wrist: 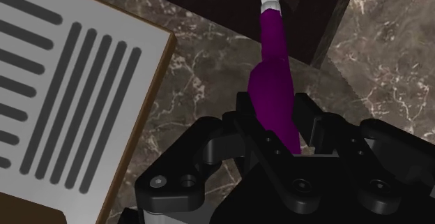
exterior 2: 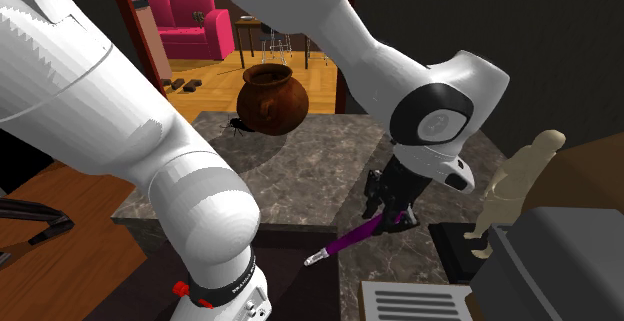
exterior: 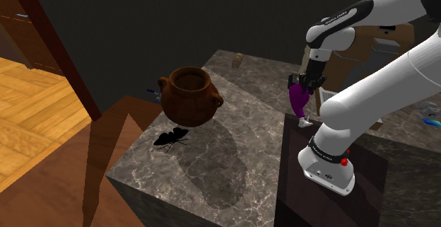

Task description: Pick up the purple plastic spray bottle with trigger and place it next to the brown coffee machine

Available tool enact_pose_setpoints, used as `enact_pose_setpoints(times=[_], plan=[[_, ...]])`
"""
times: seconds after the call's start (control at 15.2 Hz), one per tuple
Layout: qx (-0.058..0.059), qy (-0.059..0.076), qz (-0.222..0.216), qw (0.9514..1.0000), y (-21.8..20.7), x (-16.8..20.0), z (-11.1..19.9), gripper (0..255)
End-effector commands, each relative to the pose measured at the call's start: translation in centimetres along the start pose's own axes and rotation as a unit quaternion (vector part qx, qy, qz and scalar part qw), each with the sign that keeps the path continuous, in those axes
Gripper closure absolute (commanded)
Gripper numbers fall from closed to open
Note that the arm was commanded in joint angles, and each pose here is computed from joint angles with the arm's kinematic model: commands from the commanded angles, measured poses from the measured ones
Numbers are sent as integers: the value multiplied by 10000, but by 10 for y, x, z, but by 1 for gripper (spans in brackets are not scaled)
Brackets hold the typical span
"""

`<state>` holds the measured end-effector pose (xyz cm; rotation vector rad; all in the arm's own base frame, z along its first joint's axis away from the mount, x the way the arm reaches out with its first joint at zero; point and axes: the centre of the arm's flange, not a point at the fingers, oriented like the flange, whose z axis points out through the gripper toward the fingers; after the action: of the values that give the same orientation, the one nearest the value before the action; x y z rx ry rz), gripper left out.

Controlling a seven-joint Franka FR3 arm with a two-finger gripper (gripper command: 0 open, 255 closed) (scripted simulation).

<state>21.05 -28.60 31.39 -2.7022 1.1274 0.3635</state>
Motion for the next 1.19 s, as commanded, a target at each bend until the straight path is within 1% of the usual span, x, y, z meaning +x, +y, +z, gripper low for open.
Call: enact_pose_setpoints(times=[0.0,0.33,0.59,1.12], plan=[[2,-74,-4,10000,-1,-2,6,0],[2,-75,-4,10000,-1,-2,5,0],[2,-75,-4,10000,-1,-1,-45,0],[2,-74,-4,10000,-1,-1,-45,0]])
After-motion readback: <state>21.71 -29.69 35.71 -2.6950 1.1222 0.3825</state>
